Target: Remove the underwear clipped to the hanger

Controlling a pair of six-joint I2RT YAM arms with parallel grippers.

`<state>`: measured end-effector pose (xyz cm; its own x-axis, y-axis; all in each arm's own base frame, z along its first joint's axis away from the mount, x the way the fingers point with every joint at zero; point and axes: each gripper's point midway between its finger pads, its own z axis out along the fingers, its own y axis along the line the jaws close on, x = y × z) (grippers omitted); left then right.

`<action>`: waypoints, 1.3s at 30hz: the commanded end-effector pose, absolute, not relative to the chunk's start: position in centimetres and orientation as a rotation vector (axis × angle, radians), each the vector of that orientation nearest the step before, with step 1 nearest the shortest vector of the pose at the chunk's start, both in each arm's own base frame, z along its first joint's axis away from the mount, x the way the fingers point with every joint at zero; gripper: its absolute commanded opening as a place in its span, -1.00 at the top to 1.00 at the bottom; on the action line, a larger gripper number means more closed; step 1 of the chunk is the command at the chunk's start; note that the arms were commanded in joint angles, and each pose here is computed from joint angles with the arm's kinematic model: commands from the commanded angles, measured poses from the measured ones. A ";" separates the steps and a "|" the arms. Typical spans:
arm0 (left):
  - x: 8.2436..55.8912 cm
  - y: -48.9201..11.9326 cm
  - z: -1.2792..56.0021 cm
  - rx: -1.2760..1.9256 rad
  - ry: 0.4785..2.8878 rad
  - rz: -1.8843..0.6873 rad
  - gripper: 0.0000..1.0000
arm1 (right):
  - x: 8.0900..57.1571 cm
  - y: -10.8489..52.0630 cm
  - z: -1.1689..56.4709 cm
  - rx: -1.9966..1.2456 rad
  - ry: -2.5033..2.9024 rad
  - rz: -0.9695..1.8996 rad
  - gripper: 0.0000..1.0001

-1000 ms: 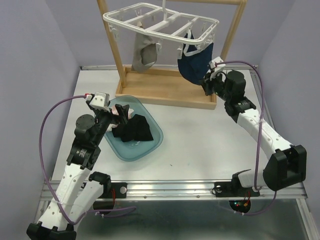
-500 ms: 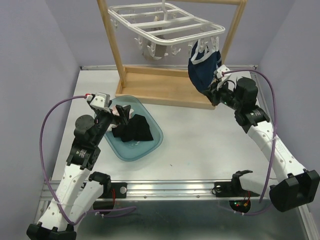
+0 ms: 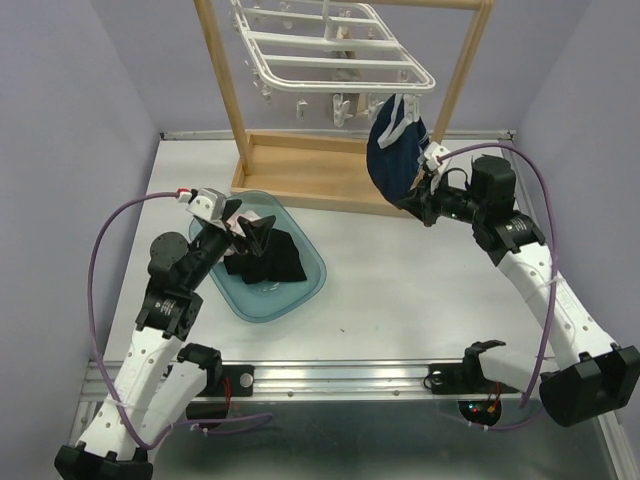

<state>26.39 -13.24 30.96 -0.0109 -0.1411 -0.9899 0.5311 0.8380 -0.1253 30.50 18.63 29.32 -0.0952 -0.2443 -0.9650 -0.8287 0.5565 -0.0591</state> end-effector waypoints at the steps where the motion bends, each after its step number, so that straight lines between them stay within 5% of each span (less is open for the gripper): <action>1: 25.5 -15.3 32.8 0.405 1.397 -0.674 -0.98 | 29.2 20.1 33.7 -1.000 1.506 0.700 0.99; 20: 25.9 -26.1 36.4 0.360 1.382 -1.041 -0.97 | 29.1 26.3 35.8 -1.121 1.466 0.720 0.99; 39: 29.0 -32.8 34.1 0.373 1.285 -0.914 -0.98 | 29.1 29.0 37.4 -1.023 1.515 0.858 0.99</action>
